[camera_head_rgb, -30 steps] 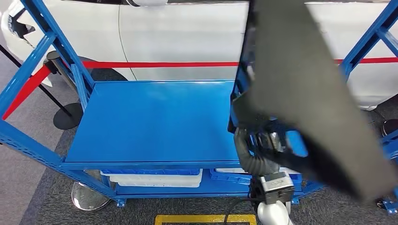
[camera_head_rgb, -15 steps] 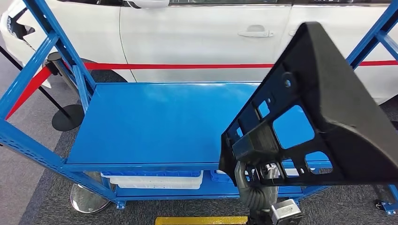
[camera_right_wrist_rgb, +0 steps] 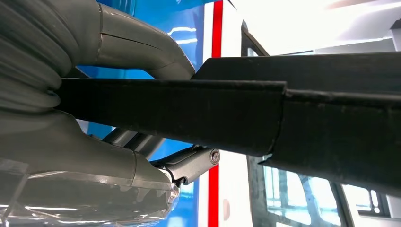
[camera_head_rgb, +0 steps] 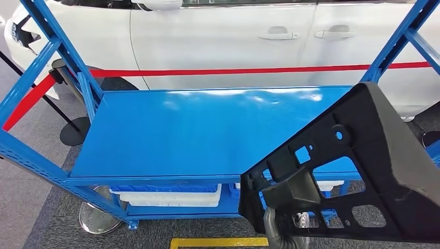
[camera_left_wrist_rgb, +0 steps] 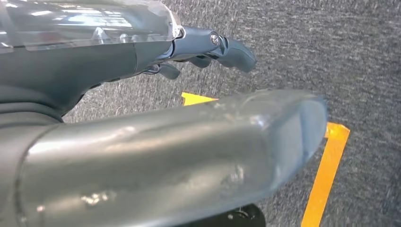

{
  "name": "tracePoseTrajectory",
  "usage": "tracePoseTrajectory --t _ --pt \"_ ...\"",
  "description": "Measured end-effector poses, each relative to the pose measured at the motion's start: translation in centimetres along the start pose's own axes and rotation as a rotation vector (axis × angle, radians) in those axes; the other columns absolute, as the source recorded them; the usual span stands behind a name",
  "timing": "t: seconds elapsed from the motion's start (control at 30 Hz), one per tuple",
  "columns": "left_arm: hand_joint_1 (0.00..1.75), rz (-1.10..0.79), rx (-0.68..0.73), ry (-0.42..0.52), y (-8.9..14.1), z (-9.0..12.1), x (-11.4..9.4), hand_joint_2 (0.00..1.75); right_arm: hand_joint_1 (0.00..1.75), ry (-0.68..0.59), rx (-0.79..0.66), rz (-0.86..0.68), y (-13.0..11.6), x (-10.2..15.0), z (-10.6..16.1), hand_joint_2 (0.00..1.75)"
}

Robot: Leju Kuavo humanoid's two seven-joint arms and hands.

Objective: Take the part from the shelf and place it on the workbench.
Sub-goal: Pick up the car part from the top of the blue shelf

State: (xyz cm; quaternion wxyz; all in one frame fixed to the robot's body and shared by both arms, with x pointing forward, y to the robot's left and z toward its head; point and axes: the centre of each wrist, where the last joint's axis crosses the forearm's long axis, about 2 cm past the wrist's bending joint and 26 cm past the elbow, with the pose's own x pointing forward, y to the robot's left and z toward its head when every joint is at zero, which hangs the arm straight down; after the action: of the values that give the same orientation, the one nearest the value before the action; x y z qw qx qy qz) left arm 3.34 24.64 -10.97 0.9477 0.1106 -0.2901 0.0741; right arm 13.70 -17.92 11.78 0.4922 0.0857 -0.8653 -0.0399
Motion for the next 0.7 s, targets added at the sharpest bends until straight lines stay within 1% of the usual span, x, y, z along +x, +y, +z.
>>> tracePoseTrajectory --t 0.43,0.7 --pt "0.00 -0.007 -0.004 -0.001 0.01 -0.23 0.38 0.00 1.75 0.005 0.012 -0.004 0.50 -0.03 0.11 1.75" --pt "0.00 -0.007 -0.008 0.000 -0.14 -0.17 0.37 0.00 1.75 0.011 0.012 -0.001 0.30 -0.07 0.26 1.75"
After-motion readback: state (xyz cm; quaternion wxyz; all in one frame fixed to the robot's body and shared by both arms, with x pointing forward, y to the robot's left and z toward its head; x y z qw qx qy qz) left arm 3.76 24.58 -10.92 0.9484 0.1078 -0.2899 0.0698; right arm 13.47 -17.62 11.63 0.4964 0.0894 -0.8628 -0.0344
